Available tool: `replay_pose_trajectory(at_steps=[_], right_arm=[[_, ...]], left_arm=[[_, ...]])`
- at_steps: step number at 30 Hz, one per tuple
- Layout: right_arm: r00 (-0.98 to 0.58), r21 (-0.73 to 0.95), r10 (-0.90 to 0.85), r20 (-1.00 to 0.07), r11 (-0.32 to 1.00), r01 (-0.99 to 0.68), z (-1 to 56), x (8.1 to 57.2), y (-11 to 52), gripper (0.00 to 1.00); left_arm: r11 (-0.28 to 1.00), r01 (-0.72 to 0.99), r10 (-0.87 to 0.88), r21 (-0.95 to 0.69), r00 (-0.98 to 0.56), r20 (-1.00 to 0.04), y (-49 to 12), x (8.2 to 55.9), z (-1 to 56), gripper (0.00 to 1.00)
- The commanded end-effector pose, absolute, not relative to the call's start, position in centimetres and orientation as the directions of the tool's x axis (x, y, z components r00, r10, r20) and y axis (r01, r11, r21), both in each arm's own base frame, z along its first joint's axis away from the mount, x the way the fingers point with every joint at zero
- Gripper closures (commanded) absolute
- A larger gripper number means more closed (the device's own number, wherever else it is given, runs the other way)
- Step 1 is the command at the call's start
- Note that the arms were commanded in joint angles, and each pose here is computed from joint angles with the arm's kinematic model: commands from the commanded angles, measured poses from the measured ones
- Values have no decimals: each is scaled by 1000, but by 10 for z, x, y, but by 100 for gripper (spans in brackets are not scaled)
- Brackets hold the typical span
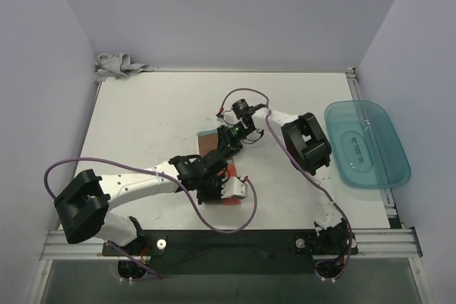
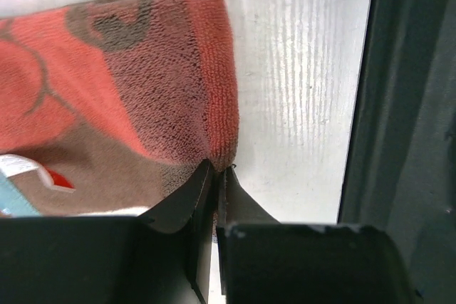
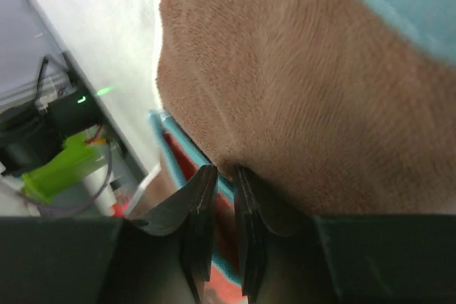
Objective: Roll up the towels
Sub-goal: Roll the towel
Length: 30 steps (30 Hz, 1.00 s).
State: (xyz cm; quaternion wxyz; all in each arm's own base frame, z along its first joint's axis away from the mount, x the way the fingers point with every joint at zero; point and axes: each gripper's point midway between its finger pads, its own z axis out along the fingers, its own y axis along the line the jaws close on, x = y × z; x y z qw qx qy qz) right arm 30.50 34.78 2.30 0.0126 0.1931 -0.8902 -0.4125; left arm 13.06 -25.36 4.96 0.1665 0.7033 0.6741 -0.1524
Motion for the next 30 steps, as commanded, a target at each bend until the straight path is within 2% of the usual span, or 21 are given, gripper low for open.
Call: replay_pose_trajectory(at_steps=[1, 6, 12, 20, 30], right_arm=[[-915, 736, -399, -61, 601, -311, 10, 280, 339, 82], [-902, 726, -429, -53, 603, -330, 5, 267, 336, 83], [-887, 717, -456, -69, 596, -362, 6, 260, 336, 84], [-885, 717, -460, -72, 593, -367, 9, 259, 336, 85], [-889, 712, -450, -87, 596, -372, 18, 266, 338, 82]], left_arm=[[-35, 998, 840, -52, 1, -542, -268, 129, 88, 100], [44, 995, 820, -90, -88, -565, -262, 161, 102, 100], [117, 992, 803, -54, -127, -582, -258, 214, 109, 100], [249, 966, 797, -71, -246, -552, -240, 267, 74, 100], [318, 946, 767, -67, -298, -568, -244, 283, 49, 96]])
